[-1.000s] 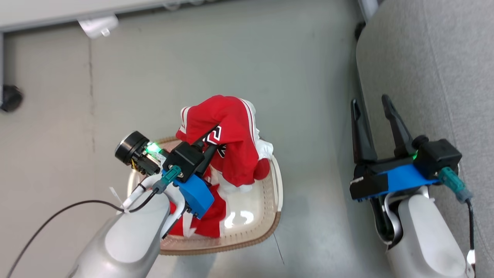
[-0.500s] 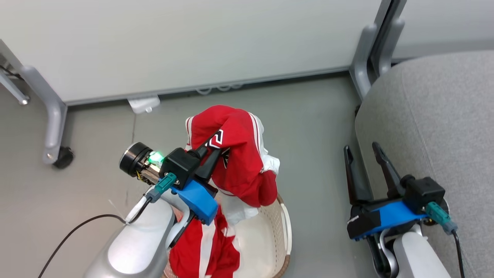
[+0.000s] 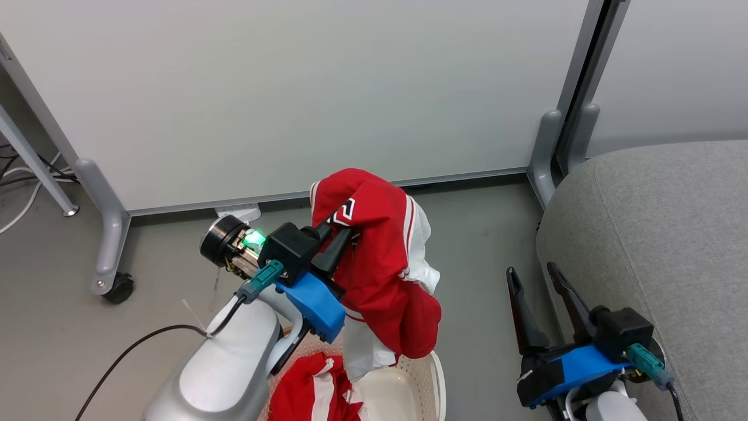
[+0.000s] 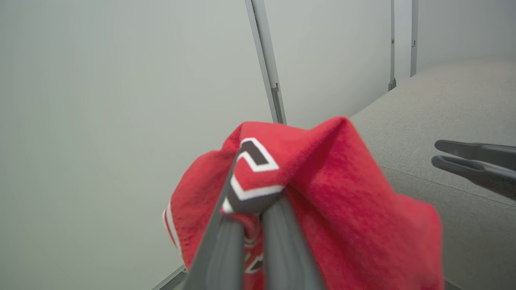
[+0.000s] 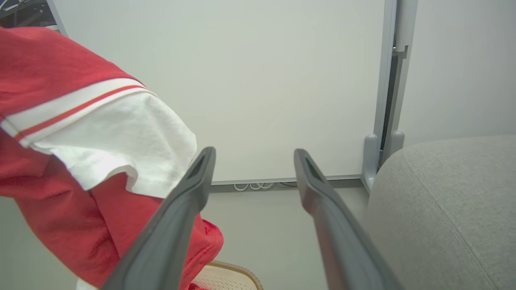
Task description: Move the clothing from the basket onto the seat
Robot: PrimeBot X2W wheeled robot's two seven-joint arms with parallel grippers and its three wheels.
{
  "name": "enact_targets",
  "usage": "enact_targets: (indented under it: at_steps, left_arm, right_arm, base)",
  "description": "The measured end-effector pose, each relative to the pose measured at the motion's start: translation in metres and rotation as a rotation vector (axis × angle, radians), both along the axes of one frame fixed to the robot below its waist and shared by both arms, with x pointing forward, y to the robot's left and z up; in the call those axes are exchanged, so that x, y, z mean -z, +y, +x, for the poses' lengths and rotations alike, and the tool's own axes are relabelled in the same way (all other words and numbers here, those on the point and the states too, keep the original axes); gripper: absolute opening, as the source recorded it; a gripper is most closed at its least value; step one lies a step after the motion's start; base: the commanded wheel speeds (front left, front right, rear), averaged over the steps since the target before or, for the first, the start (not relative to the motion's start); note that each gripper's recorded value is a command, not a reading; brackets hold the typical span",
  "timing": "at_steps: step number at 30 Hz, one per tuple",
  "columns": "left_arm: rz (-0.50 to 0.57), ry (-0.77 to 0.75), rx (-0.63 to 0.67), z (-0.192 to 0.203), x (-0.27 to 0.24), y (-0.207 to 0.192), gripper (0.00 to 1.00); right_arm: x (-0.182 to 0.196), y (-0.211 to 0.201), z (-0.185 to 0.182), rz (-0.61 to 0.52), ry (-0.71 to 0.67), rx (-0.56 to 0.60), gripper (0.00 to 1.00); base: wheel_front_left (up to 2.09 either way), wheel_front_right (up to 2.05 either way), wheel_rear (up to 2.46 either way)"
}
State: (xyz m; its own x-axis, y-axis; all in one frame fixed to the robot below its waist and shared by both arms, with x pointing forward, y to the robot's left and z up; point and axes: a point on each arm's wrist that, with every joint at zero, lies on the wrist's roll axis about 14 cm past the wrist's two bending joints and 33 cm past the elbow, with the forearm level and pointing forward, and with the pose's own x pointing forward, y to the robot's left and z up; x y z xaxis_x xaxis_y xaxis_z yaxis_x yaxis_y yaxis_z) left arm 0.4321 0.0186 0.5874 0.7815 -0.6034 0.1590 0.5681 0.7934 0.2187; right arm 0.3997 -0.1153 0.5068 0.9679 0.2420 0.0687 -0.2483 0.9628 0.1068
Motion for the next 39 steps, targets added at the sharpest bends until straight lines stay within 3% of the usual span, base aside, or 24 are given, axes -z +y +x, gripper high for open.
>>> enact_targets:
  at_steps: [9,26,39]
  left_arm:
    - [-0.001,-0.004,0.016,-0.001,-0.003,-0.006,0.0]
    - [-0.014,0.008,0.022,0.005,-0.002,-0.01,0.0]
    - [-0.021,0.018,0.026,0.014,0.001,-0.013,0.0]
  right_arm:
    - [0.01,0.014,-0.01,-0.031,0.022,-0.047,1.0]
    - [0.035,0.085,-0.035,-0.07,0.085,-0.282,1.0]
    - [0.013,0.127,-0.017,-0.094,0.017,-0.421,1.0]
  base:
    - [0.0,0.0,0.0]
    - [0.0,0.0,0.0]
    - [0.0,0.0,0.0]
